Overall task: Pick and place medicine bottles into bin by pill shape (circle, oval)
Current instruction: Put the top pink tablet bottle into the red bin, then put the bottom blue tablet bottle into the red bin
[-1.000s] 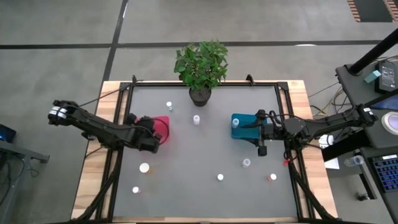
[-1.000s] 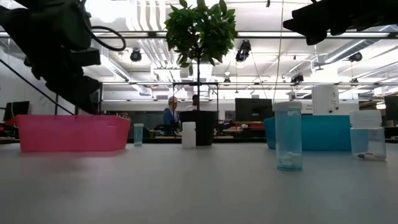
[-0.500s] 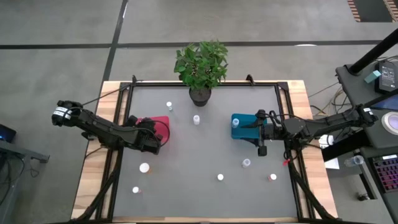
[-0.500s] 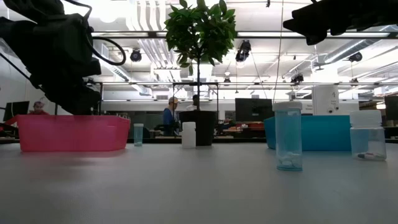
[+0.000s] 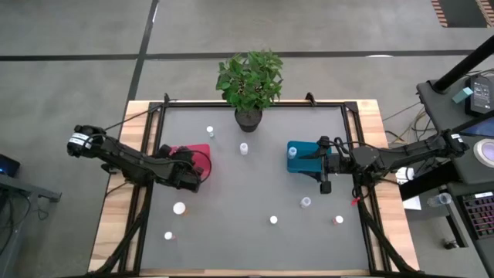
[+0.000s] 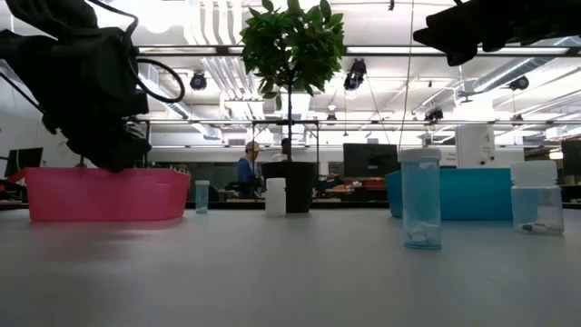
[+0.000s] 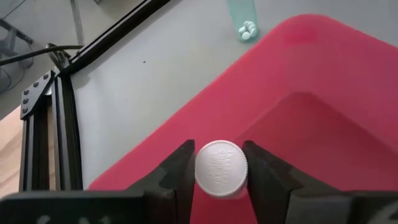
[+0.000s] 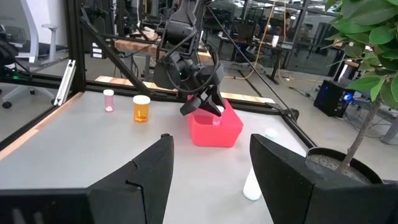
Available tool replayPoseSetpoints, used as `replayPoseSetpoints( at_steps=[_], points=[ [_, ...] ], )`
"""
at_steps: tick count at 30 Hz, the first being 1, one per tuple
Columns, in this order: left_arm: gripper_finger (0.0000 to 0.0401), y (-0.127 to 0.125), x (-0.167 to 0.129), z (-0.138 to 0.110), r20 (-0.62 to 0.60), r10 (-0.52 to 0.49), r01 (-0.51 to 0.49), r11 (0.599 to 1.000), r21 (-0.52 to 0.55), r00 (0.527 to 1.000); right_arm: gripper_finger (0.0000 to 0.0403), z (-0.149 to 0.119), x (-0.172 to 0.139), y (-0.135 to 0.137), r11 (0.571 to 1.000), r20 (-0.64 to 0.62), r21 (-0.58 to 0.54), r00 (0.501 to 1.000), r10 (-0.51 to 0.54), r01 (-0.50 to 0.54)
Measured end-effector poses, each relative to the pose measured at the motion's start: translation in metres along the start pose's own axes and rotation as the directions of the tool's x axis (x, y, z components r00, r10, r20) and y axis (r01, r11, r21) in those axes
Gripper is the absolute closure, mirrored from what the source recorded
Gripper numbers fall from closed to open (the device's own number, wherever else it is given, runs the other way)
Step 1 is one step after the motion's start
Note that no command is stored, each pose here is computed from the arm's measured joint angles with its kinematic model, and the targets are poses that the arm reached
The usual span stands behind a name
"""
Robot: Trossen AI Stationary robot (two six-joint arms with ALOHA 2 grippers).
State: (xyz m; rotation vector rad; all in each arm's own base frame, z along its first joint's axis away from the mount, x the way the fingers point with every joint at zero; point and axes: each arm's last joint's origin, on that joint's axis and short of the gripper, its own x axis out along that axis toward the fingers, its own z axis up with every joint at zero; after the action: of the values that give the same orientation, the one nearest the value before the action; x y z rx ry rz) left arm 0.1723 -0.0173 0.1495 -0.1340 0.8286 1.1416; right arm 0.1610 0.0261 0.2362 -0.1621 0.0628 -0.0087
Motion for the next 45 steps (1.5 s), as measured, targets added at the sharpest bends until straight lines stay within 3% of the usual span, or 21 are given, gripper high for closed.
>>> replayPoseSetpoints(
  at_steps=[12,20,25,29,32,35,37,40,43,45],
  points=[
    [0.0233,0.001,-0.004,0.004,-0.022,-0.005,0.005,1.0,0.015,1.0,0.0202,0.0,0.0,0.0,1.0,-0.002,0.0,1.0,0.0,0.0],
    [0.0232,-0.003,-0.025,0.029,-0.065,-0.137,0.139,0.99,0.035,0.988,0.0202,0.0,0.0,0.0,1.0,-0.002,-0.001,1.0,0.0,0.0],
    [0.0232,-0.003,-0.047,0.057,0.006,-0.228,0.228,0.973,-0.015,0.974,0.0202,0.0,0.0,0.0,1.0,-0.002,-0.001,1.0,0.0,0.0],
    [0.0233,-0.008,-0.07,0.08,0.183,-0.303,0.329,0.935,-0.13,0.935,0.0202,0.0,0.0,0.0,1.0,-0.002,-0.001,1.0,0.0,0.0],
    [0.0233,-0.016,-0.091,0.097,0.39,-0.349,0.452,0.867,-0.211,0.852,0.0202,0.0,0.0,0.0,1.0,-0.001,-0.001,1.0,0.0,0.0],
    [0.0233,-0.024,-0.114,0.114,0.559,-0.394,0.599,0.762,-0.245,0.73,0.0202,0.0,0.0,0.0,1.0,0.001,0.0,1.0,-0.001,0.001],
    [0.0233,-0.026,-0.132,0.126,0.671,-0.414,0.707,0.666,-0.238,0.616,0.0202,0.0,0.0,0.0,1.0,0.001,0.0,1.0,-0.001,0.001],
    [0.0233,-0.025,-0.151,0.142,0.833,-0.375,0.851,0.488,-0.195,0.406,0.0202,0.0,0.0,0.0,1.0,0.002,0.0,1.0,-0.001,0.001],
    [0.0233,-0.027,-0.16,0.149,0.925,-0.309,0.921,0.378,-0.096,0.223,0.0202,0.001,0.0,0.0,1.0,0.008,0.002,1.0,-0.002,0.002],
    [0.0233,-0.03,-0.161,0.15,0.954,-0.25,0.939,0.334,-0.076,0.166,0.0202,0.001,0.0,0.0,1.0,0.01,0.008,1.0,-0.003,0.003]
  ],
)
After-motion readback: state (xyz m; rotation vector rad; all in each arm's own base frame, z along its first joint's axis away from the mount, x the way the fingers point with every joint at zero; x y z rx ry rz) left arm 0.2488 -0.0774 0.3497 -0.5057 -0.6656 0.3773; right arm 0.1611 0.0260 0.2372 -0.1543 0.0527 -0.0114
